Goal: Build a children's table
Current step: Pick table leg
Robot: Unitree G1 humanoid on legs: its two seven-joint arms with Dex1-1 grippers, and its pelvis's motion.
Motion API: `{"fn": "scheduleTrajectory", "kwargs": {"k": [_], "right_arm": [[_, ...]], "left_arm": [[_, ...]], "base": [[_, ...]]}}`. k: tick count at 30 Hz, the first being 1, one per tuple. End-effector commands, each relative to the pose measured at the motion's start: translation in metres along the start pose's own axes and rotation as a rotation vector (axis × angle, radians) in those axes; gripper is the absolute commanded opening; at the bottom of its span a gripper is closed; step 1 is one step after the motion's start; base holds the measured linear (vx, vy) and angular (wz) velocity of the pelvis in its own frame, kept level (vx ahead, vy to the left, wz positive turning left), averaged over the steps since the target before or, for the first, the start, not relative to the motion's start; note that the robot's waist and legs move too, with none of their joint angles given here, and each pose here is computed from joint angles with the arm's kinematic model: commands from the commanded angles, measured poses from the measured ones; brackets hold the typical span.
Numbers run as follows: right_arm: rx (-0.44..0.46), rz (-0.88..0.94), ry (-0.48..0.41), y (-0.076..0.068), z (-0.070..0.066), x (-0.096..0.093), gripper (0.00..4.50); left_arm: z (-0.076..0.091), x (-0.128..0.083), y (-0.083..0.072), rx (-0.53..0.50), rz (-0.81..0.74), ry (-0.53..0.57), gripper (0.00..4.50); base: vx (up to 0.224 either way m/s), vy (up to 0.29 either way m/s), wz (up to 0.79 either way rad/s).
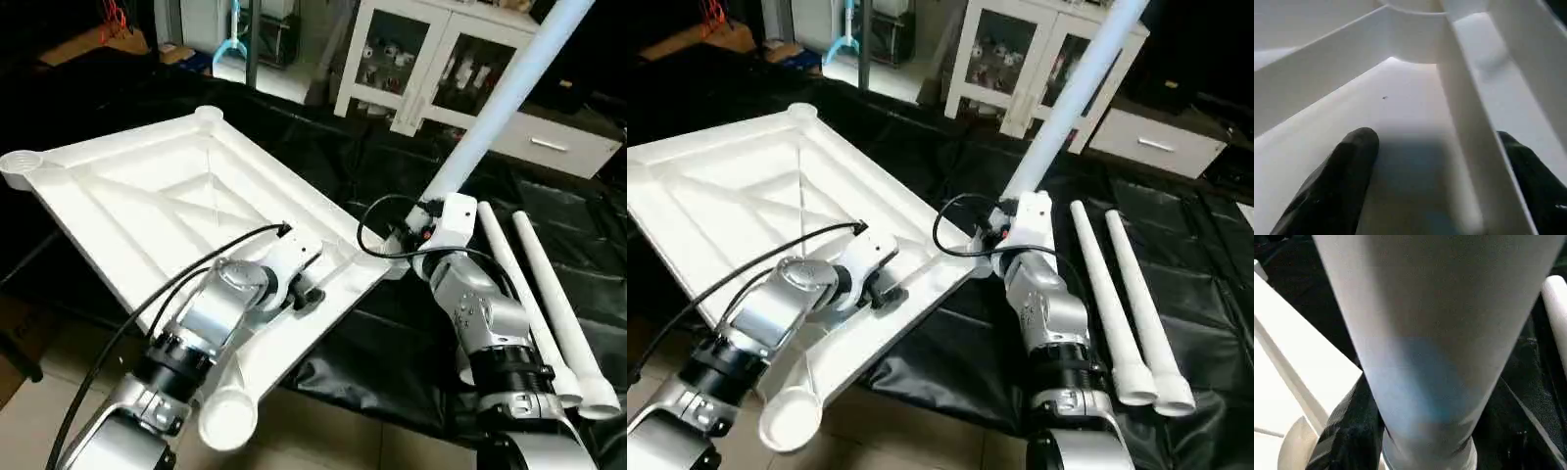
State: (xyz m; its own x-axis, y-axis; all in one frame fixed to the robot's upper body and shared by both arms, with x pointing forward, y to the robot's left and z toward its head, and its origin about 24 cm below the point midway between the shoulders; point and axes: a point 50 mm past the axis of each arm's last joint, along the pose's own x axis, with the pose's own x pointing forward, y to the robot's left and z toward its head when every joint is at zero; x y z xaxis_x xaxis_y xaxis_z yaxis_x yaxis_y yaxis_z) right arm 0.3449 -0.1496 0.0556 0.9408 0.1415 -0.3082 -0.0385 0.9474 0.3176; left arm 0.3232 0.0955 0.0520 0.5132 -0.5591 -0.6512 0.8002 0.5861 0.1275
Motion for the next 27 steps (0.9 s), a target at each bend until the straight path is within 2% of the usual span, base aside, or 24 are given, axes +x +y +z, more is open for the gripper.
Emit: {"fn": "scheduleTrajectory", "kwargs": {"k": [1,5,9,15,19,21,22,27], "right_arm": [[0.106,0.005,0.084,-0.015,-0.023,-0.008,1.86],[0.075,0.05,0.074,-0.014,-0.02,-0.016,1.86],[0.072,0.048,0.071,-0.016,-0.021,-0.024,1.86],[0.074,0.025,0.046,-0.02,-0.019,-0.027,1.86],[0.077,0.064,-0.061,-0.015,-0.002,-0.026,1.86],[0.058,0.08,-0.06,-0.014,0.0,-0.026,1.86],[0.014,0.094,-0.043,-0.012,0.0,-0.026,1.86],[-0.02,0.103,-0.026,-0.011,-0.002,-0.027,1.86]], "left_arm": [[-0.013,0.0,0.008,0.033,-0.006,0.048,3.28],[-0.013,-0.002,0.02,0.18,-0.027,0.04,3.21],[-0.002,-0.01,0.027,0.324,-0.119,-0.018,3.21],[0.007,-0.01,0.037,0.342,-0.078,-0.041,3.21],[0.017,-0.008,0.042,0.398,-0.015,-0.11,3.21],[0.018,-0.008,0.043,0.415,-0.001,-0.128,3.2],[0.02,-0.008,0.044,0.413,-0.014,-0.149,3.19],[0.02,-0.008,0.044,0.41,-0.041,-0.156,3.19]], "base": [[0.0,0.0,0.0],[0.0,0.0,0.0],[0.0,0.0,0.0],[0.0,0.0,0.0],[0.0,0.0,0.0],[0.0,0.0,0.0],[0.0,0.0,0.0],[0.0,0.0,0.0]]}}
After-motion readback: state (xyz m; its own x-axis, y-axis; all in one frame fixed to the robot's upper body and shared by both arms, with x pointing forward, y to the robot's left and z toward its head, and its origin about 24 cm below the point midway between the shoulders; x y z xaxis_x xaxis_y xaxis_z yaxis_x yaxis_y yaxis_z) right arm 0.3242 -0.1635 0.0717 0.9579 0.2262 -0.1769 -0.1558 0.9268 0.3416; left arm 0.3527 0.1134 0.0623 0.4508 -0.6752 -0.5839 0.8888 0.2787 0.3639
